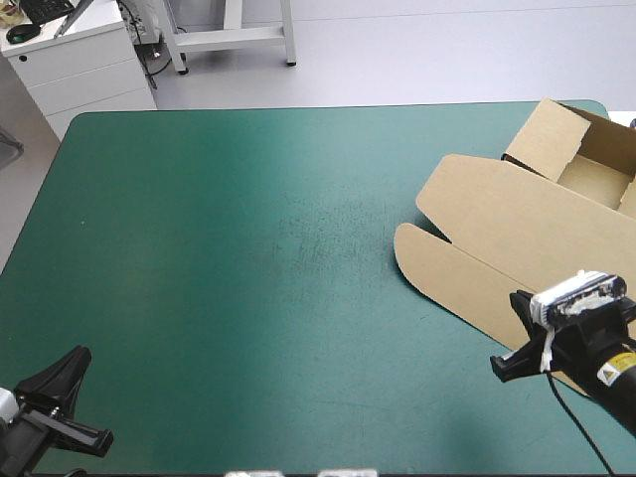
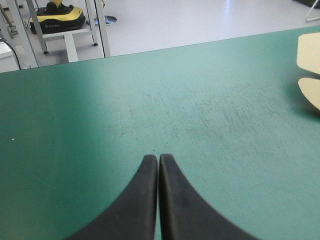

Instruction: Fold the box

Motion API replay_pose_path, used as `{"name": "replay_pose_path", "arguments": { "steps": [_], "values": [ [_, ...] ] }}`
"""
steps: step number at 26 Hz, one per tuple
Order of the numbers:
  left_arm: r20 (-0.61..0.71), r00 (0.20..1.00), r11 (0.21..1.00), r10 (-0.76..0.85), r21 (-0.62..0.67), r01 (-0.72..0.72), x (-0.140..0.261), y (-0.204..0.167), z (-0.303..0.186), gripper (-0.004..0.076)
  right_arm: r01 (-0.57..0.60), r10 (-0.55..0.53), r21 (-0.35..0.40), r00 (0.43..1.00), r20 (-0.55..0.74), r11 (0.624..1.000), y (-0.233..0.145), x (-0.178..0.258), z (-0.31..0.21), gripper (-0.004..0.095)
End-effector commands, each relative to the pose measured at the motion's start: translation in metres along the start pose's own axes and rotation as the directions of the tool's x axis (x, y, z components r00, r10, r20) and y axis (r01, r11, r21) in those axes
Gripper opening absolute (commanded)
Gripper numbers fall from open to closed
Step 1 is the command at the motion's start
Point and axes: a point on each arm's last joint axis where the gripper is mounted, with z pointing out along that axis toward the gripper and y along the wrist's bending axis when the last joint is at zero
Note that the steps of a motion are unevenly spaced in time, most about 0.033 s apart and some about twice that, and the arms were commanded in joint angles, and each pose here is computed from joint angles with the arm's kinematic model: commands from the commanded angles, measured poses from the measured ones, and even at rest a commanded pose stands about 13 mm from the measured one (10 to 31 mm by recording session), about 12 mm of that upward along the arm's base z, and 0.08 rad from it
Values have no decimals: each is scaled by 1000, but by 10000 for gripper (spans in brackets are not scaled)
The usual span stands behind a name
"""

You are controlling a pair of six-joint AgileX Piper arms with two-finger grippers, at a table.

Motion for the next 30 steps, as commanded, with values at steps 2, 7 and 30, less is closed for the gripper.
{"name": "replay_pose_path", "arguments": {
  "steps": [2, 7, 30],
  "values": [
    [126, 992, 999, -32, 37, 27, 6, -1, -7, -10, 11, -22, 61, 982, 185, 998, 5, 13, -20, -1],
    [100, 995, 999, -32, 37, 28, 17, -1, -5, -10, 14, -39, 91, 961, 275, 996, 12, 39, -34, -1],
    [6, 1000, 1000, 2, 3, -2, 33, 1, 6, -10, -124, 76, 136, 947, 313, 983, 19, 92, -50, -20]
  ]
}}
